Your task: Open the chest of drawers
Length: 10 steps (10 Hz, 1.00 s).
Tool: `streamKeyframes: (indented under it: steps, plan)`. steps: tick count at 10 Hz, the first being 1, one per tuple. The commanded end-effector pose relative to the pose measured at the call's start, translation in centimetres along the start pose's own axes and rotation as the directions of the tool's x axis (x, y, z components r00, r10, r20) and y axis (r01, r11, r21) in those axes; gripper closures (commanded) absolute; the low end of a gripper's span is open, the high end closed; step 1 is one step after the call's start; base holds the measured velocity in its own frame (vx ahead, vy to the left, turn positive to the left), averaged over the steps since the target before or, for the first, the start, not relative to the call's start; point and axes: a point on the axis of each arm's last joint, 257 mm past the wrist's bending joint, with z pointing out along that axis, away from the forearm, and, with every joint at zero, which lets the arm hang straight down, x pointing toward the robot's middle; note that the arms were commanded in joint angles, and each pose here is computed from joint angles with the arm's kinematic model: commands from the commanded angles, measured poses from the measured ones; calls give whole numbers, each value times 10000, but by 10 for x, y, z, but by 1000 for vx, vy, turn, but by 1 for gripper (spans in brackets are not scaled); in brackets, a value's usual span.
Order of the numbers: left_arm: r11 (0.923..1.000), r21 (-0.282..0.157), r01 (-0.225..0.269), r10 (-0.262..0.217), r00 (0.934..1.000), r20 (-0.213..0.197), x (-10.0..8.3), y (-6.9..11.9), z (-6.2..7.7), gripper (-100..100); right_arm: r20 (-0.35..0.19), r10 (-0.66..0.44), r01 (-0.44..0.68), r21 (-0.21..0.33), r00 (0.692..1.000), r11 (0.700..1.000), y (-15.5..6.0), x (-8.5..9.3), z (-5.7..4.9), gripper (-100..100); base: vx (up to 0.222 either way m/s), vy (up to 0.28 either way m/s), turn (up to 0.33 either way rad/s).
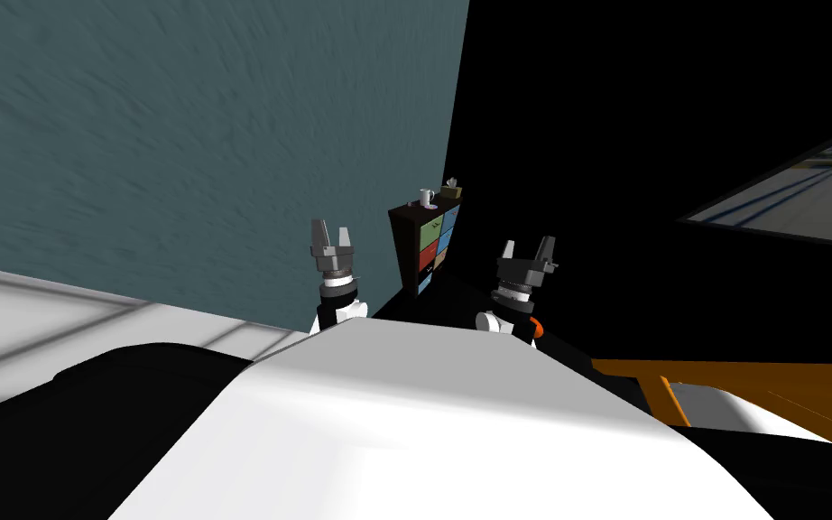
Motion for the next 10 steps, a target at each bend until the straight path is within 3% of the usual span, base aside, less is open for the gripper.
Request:
streamKeyframes:
  steps: [1,9,10]
  plan:
    - [10000,0,0,0,10000,0,0,0,0,0,0,0,0,0,10000,10000,0,0,0,0,0,0,0]
    - [10000,4,0,0,10000,0,0,0,0,0,-1,0,0,-4,10000,10000,0,0,0,0,0,0,0]
    - [10000,4,0,0,10000,0,0,0,0,0,-305,109,-105,139,9995,9998,-3,3,-2,-100,20,-4,42]
